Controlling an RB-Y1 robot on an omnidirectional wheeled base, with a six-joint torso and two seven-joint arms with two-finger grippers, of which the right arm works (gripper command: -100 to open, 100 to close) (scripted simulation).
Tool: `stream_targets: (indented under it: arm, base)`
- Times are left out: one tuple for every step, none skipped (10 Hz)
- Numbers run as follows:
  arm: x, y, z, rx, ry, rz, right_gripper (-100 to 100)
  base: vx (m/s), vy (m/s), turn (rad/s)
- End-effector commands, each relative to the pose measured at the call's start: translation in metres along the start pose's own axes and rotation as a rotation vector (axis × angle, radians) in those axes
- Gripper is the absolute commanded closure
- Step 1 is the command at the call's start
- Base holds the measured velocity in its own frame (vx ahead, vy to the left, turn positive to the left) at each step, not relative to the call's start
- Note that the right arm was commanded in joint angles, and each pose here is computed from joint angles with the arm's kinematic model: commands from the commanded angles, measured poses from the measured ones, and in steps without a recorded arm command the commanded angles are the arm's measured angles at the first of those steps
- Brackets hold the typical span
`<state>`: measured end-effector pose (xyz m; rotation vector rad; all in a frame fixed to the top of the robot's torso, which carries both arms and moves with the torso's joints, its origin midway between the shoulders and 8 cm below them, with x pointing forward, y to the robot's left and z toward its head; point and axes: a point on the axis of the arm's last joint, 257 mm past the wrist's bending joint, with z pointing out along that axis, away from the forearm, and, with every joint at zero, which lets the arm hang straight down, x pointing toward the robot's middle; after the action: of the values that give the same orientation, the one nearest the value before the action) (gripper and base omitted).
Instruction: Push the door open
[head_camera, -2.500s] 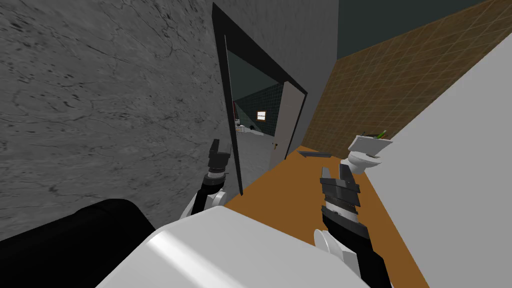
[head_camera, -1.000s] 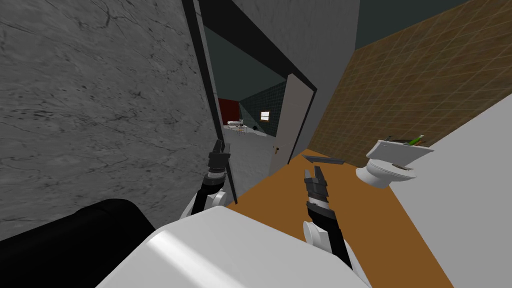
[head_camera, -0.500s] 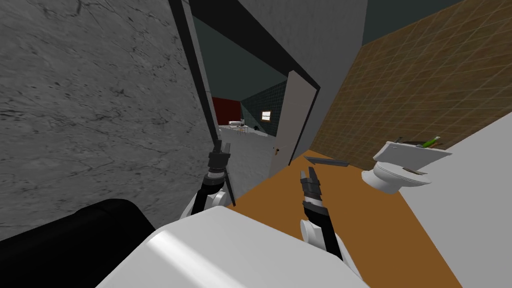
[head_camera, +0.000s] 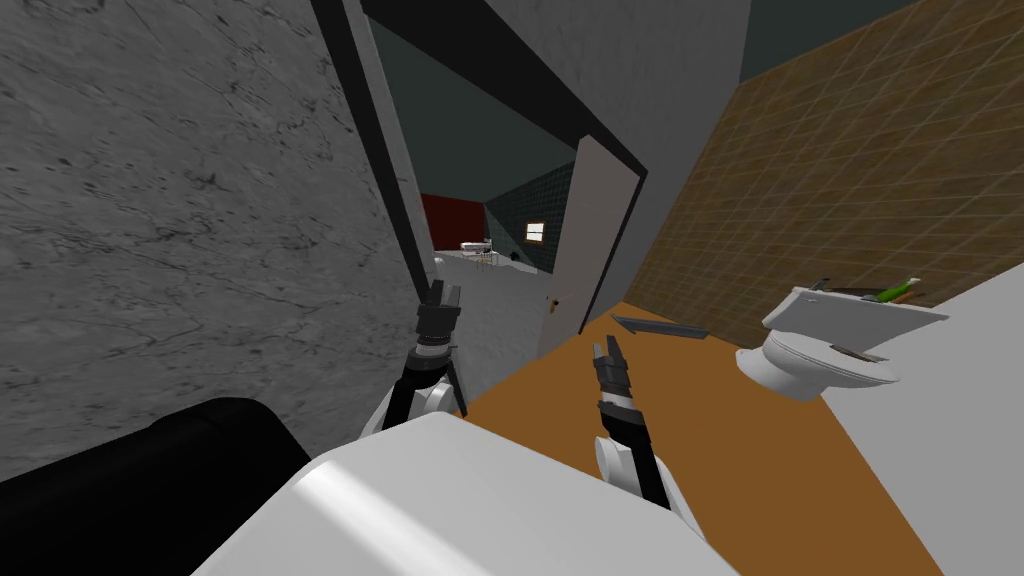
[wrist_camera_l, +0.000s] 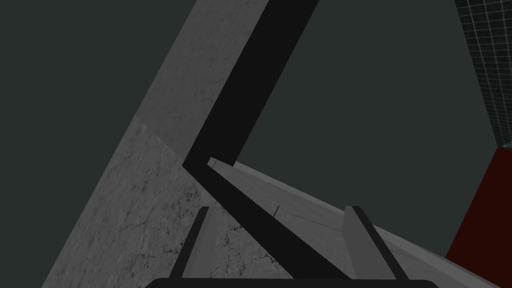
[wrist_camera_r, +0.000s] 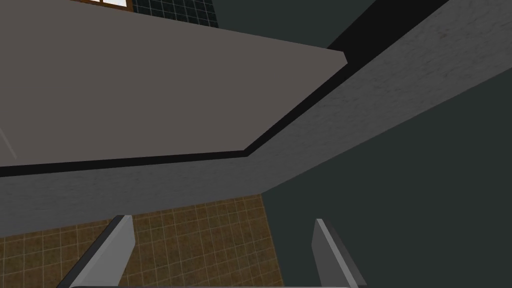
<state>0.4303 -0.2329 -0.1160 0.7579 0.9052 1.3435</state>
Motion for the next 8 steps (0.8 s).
stream_targets:
  arm:
    - [0.005,-0.010,-0.0006,0.012,0.013,0.005,-100]
    - [0.008,-0.016,-0.0010,0.020,0.021,0.008,-100]
    - [0.011,-0.022,-0.0014,0.028,0.029,0.011,-100]
    - [0.014,-0.029,-0.0018,0.036,0.038,0.014,-100]
    - [0.018,-0.035,-0.0024,0.044,0.046,0.017,-100]
    - [0.021,-0.041,-0.0030,0.052,0.055,0.020,-100]
    - [0.024,-0.047,-0.0037,0.061,0.063,0.023,-100]
    - [0.028,-0.053,-0.0044,0.069,0.072,0.026,-100]
  base:
    - [0.082,-0.074,0.061]
    - [0.096,-0.075,0.045]
    - [0.097,-0.068,0.046]
    - [0.084,-0.062,0.057]
    - [0.075,-0.068,0.054]
    - [0.080,-0.080,0.055]
    - [0.097,-0.068,0.058]
    - [0.107,-0.066,0.056]
